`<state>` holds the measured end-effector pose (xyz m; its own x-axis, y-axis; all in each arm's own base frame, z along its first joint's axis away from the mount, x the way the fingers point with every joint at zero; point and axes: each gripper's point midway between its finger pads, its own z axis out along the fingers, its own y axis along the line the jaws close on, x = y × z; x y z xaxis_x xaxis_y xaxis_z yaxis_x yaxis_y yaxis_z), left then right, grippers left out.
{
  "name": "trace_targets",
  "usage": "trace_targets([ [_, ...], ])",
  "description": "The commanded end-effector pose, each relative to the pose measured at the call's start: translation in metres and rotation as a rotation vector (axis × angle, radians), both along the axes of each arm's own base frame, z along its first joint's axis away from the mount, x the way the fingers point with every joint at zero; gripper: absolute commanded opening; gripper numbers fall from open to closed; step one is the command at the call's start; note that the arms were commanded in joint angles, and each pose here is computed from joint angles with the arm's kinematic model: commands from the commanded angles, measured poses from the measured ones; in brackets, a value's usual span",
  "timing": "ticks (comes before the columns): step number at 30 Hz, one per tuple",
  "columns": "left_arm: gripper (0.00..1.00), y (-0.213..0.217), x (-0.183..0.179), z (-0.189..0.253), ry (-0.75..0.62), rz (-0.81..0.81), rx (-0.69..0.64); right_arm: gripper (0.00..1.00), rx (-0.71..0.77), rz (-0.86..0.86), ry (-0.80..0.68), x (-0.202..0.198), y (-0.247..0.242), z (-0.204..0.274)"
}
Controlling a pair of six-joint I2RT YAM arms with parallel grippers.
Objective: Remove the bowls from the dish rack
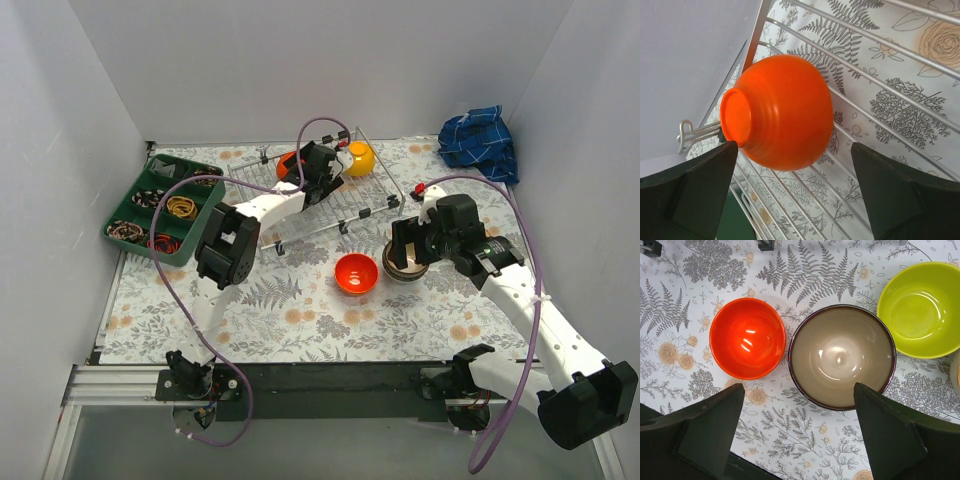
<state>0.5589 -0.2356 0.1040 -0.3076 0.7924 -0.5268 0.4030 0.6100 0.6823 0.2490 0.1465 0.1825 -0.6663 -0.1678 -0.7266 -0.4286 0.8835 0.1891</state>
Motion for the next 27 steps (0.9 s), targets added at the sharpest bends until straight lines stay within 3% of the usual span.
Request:
trace_targets([
  [1,0.98,-0.005,0.013,0.024,-0.080,0.012,-0.003,0.98,0.006,0.021,-0.012,-0.003,0.000,0.006],
  [3,0.98,0.000,0.016,0.015,-0.089,0.018,0.059,0.98,0.013,0.026,-0.010,-0.004,0.001,0.008],
  [16,0.96,0.005,0.017,-0.020,-0.054,0.006,0.131,0.98,0.018,0.049,0.025,-0.008,0.005,0.006],
  [27,0.66,-0.007,0.010,0.015,-0.098,0.024,0.041,0.97,0.028,0.051,0.026,-0.003,0.008,0.009],
])
